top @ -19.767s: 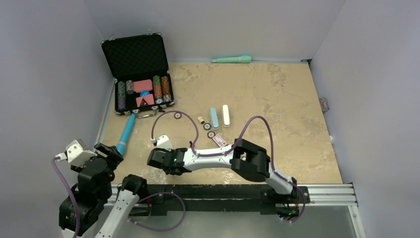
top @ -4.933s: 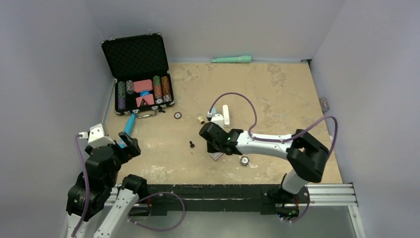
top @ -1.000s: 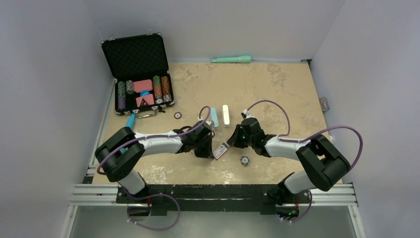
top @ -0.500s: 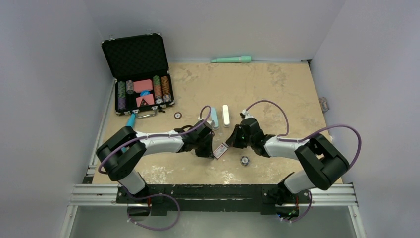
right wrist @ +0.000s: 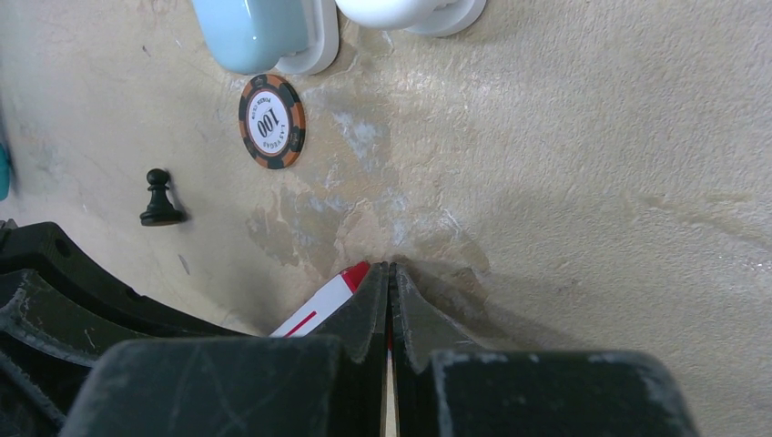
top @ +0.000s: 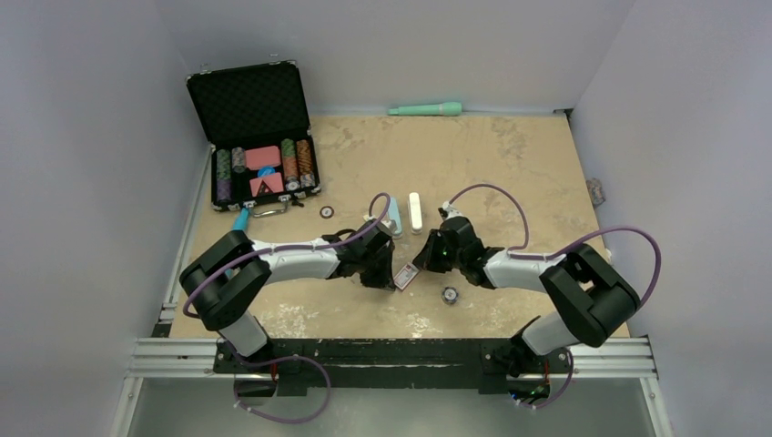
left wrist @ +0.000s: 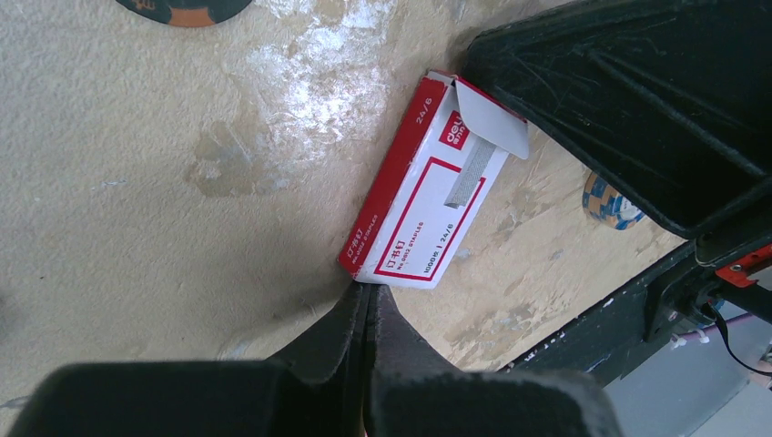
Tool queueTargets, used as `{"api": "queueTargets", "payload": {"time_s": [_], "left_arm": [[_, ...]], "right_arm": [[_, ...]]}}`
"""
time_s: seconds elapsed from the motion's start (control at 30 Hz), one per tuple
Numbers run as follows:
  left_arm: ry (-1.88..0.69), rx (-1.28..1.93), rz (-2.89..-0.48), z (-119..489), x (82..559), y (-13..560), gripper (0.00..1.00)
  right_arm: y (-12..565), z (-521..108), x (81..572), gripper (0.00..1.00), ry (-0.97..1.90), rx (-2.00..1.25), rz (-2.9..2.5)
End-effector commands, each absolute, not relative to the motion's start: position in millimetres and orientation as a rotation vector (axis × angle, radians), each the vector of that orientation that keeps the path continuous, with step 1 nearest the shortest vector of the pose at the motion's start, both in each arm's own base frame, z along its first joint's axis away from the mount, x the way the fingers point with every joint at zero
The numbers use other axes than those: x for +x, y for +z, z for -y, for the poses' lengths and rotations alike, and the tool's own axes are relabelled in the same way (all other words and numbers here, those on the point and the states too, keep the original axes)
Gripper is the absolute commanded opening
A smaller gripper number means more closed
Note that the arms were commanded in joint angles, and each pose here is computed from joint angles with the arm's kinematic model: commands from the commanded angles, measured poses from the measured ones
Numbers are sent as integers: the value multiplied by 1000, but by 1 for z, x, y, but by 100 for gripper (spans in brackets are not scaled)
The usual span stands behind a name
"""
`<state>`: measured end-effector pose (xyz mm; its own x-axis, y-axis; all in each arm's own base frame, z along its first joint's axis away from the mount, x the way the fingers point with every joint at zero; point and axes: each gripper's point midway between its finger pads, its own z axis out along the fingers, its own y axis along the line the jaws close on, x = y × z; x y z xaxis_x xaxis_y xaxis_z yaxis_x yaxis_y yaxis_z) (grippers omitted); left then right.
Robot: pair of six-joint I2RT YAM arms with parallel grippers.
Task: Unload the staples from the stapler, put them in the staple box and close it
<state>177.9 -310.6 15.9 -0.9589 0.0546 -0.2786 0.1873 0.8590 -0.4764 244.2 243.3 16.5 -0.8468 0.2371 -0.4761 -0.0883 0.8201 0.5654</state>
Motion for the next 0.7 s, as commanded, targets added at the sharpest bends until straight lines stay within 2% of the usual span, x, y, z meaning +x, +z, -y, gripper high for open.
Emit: {"api": "queueTargets", "payload": {"time_s": [0.0,0.67], "left_arm": [[-726,208,-2762,314,184,15,0],[-693,228,-2766,313,186,16,0]], "right_arm": [[-1,-236,232,0,732,65,-2537],[4,-245,216,0,743,37,-2552]]}}
